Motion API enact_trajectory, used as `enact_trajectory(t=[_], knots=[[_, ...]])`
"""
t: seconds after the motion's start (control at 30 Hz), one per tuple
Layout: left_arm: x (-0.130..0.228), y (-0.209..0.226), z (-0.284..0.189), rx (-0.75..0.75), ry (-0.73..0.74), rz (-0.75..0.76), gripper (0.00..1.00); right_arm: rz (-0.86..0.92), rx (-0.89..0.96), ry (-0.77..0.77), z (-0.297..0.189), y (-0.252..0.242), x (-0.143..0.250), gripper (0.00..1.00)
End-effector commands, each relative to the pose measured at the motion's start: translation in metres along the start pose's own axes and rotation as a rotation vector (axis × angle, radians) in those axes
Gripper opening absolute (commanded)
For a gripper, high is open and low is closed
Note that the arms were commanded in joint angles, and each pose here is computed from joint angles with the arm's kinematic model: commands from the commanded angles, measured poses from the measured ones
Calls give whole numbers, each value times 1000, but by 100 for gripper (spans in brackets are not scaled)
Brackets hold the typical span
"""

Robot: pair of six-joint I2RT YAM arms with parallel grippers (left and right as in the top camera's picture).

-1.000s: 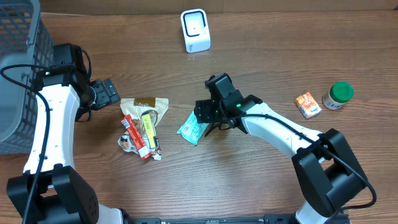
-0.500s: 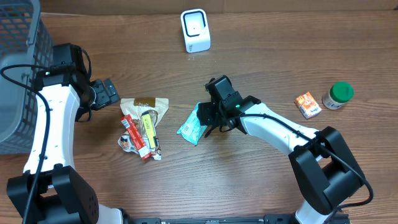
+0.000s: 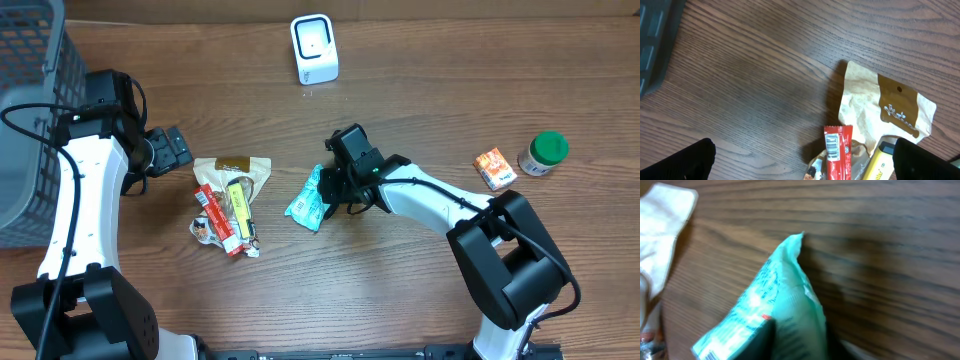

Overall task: Scan the item barcode
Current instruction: 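Lift the mint-green packet and rotate it with the right gripper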

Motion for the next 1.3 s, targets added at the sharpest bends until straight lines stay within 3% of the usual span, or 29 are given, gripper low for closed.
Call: enact_trajectory(t=[0.0,0.2,0.4,0.53,0.73,1.03,1.27], knots=[[-5,-2,-6,9,-21,19,100,32,-4,44,-1,-6,1,6],[-5,-2,-6,9,-21,19,100,79,-74,18,-57,-13,-23,4],[-5,-2,-6,9,-21,19,100,-99,-430,6,-138,11,-28,4],[-5,-2,-6,9,-21,19,100,-82,-529,-65,-191,7,-32,4],[-5,-2,-6,9,-21,19,100,-96,-515,-132,-232,4,-22,4],[-5,-2,-6,9,-21,19,100,-94,-453,-175,-253,2,-9,4],[-5,-2,-6,9,-21,19,100,93,-382,-144,-247,-7,-7,4]])
Point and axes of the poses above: each gripper's point midway between its finger pads, its own z axis out along the fingers, its own y axis along the line the jaws close on, x = y × z, the point moved 4 cm from there along -z, back along the fingers, and after that the axes turned 6 degrees about z, right-handed, at the moved point
